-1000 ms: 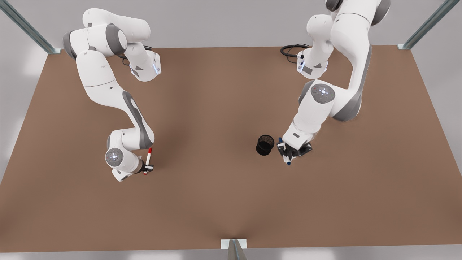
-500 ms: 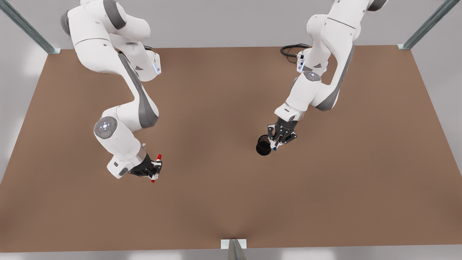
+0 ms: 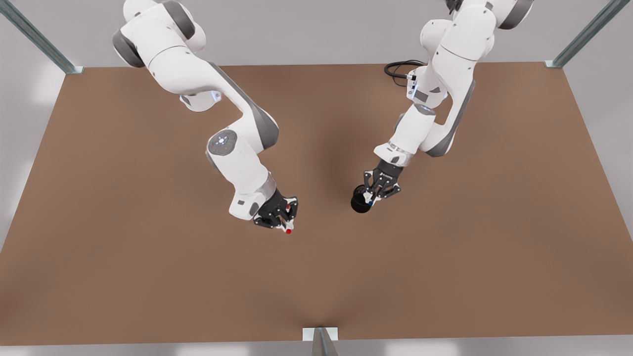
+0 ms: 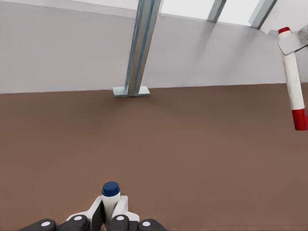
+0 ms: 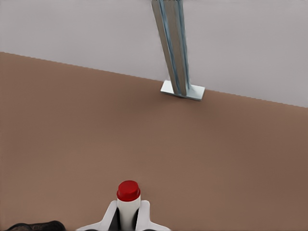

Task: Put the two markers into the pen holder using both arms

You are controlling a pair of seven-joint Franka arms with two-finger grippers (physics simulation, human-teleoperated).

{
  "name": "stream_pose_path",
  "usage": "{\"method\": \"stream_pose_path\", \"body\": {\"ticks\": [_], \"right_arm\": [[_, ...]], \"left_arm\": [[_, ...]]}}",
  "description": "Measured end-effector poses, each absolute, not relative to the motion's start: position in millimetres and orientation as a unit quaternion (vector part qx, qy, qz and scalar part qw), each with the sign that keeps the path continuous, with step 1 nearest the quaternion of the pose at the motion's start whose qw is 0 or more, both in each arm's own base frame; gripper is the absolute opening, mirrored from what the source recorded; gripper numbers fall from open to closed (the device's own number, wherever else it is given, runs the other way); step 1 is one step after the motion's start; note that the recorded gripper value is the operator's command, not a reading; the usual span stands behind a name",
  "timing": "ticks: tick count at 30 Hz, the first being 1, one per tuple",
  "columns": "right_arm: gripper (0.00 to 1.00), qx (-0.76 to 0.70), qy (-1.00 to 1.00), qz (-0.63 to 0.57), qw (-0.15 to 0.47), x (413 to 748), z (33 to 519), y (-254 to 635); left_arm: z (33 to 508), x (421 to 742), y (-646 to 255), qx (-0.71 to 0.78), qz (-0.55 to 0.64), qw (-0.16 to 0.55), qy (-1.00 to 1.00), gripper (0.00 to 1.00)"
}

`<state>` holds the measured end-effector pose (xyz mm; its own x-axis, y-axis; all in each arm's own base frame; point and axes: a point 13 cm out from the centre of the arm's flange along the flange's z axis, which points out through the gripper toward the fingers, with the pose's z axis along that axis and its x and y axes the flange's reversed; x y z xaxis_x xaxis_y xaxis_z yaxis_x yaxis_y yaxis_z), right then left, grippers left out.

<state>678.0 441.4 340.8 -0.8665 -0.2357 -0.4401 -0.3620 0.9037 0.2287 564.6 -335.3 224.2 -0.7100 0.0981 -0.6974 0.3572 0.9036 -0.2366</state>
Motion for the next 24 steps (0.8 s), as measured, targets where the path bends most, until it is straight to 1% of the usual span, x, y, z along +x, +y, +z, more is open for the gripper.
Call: {"method": "stream_pose_path", "body": {"ticks": [6, 10, 11, 12, 15, 17, 19, 20, 21, 23, 24], "right_arm": [[0.26, -0.175, 0.945, 0.159, 0.224, 664, 326, 486], [0.26, -0.172, 0.939, 0.173, 0.241, 665, 328, 512], [0.26, -0.17, 0.938, 0.177, 0.244, 664, 330, 518], [0.26, -0.168, 0.937, 0.181, 0.246, 663, 331, 524], [0.26, -0.157, 0.937, 0.188, 0.249, 661, 334, 531], [0.26, -0.149, 0.938, 0.192, 0.249, 662, 335, 531], [0.26, -0.141, 0.938, 0.195, 0.249, 662, 336, 532], [0.26, -0.138, 0.938, 0.196, 0.249, 662, 336, 532], [0.26, -0.135, 0.939, 0.197, 0.248, 662, 336, 533], [0.26, -0.131, 0.939, 0.199, 0.246, 660, 334, 536], [0.26, -0.134, 0.939, 0.202, 0.245, 654, 334, 545]], "left_arm": [[210, 568, -338, 0.139, -0.177, 0.359, 0.906, 0.21], [200, 567, -336, 0.153, -0.172, 0.356, 0.906, 0.23], [197, 566, -336, 0.157, -0.171, 0.355, 0.906, 0.63], [195, 565, -338, 0.163, -0.17, 0.353, 0.906, 1.0], [190, 560, -341, 0.177, -0.169, 0.35, 0.904, 1.0], [194, 557, -341, 0.184, -0.167, 0.353, 0.902, 1.0], [199, 560, -317, 0.175, -0.156, 0.356, 0.904, 1.0], [201, 566, -296, 0.169, -0.147, 0.359, 0.906, 1.0], [201, 579, -260, 0.16, -0.132, 0.364, 0.908, 1.0], [203, 609, -182, 0.143, -0.099, 0.376, 0.91, 1.0], [208, 627, -158, 0.138, -0.088, 0.386, 0.908, 0.99]]}}
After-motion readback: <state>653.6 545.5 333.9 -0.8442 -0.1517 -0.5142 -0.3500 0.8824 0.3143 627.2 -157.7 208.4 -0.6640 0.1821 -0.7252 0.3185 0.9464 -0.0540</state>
